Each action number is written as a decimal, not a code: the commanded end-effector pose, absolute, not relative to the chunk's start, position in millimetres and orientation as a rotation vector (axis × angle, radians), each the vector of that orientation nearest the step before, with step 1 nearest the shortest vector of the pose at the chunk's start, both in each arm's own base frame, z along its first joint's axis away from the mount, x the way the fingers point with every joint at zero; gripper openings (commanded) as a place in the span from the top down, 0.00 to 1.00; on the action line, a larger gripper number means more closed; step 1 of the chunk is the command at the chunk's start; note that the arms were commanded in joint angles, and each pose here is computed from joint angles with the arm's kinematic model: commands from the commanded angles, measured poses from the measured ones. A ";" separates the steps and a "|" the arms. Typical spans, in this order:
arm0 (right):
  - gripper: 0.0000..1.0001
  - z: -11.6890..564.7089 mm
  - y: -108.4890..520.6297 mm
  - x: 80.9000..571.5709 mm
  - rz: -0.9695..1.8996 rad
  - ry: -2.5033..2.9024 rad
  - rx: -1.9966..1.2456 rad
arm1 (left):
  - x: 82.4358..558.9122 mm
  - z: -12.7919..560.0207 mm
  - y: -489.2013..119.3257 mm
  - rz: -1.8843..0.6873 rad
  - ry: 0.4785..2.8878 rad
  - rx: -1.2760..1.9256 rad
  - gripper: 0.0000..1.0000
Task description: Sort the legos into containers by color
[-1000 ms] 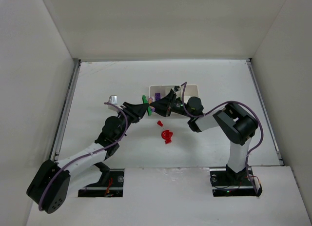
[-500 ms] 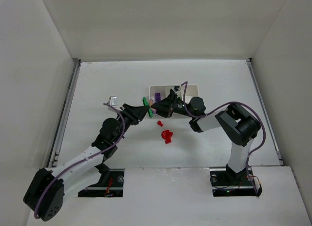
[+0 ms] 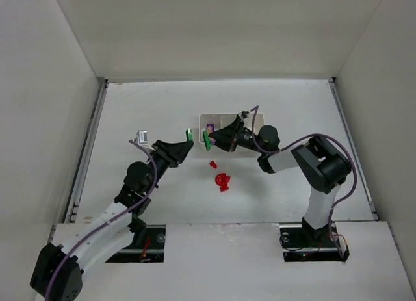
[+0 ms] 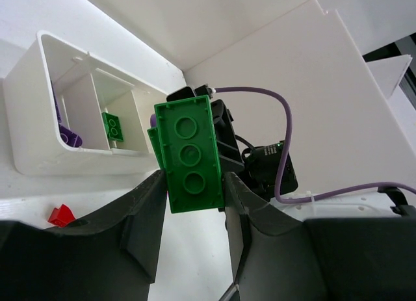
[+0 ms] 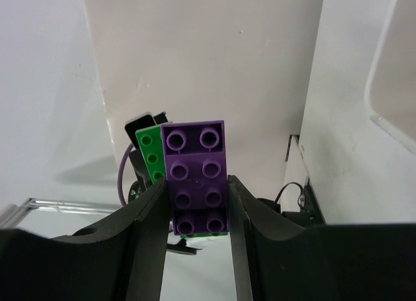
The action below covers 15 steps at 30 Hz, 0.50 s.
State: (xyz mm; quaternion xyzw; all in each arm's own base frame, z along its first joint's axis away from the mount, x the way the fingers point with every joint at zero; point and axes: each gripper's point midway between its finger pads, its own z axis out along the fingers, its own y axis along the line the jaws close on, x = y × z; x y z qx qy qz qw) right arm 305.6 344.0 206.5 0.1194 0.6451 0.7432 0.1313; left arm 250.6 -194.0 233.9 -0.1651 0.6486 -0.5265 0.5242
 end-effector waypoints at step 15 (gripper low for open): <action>0.68 263.7 285.7 290.6 1.894 1.592 0.087 | 277.3 243.3 -239.3 -1.203 1.633 -0.264 0.87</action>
